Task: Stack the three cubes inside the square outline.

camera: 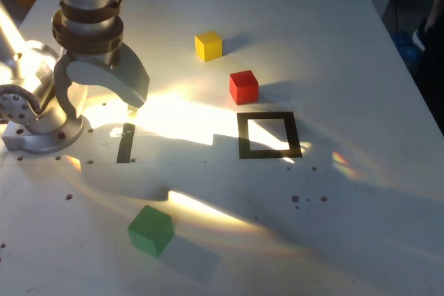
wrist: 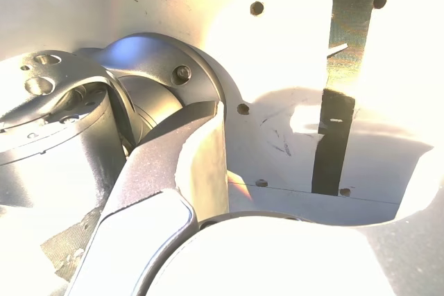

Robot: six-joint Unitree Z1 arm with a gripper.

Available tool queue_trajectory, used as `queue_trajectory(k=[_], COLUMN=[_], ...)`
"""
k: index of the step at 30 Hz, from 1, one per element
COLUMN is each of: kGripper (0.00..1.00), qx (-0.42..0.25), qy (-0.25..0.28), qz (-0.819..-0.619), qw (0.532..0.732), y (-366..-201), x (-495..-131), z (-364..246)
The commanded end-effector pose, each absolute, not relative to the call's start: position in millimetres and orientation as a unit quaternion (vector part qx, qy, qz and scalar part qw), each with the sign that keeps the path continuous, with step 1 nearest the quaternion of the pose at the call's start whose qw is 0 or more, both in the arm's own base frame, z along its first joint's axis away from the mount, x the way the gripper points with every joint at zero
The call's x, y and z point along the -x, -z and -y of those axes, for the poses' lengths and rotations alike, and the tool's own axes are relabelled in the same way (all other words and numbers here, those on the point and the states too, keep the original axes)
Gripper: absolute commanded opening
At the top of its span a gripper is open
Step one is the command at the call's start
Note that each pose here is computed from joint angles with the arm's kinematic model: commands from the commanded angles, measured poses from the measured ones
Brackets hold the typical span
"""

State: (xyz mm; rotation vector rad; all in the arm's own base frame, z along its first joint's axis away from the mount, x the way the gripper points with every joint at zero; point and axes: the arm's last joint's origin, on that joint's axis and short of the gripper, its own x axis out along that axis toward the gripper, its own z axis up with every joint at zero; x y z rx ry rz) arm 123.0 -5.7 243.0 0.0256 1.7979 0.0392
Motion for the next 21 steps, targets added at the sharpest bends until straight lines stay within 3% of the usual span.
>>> queue_trajectory(k=[1, 8, 21], kGripper=[0.97, 0.96, 0.95], qx=[-0.012, -0.025, -0.043], qy=[-0.017, -0.028, -0.033], qz=[-0.784, -0.778, -0.755], qw=[0.621, 0.627, 0.653], y=[-242.0, -249.0, -314.6], x=[-123, -134, -229], z=[6, 5, 6])
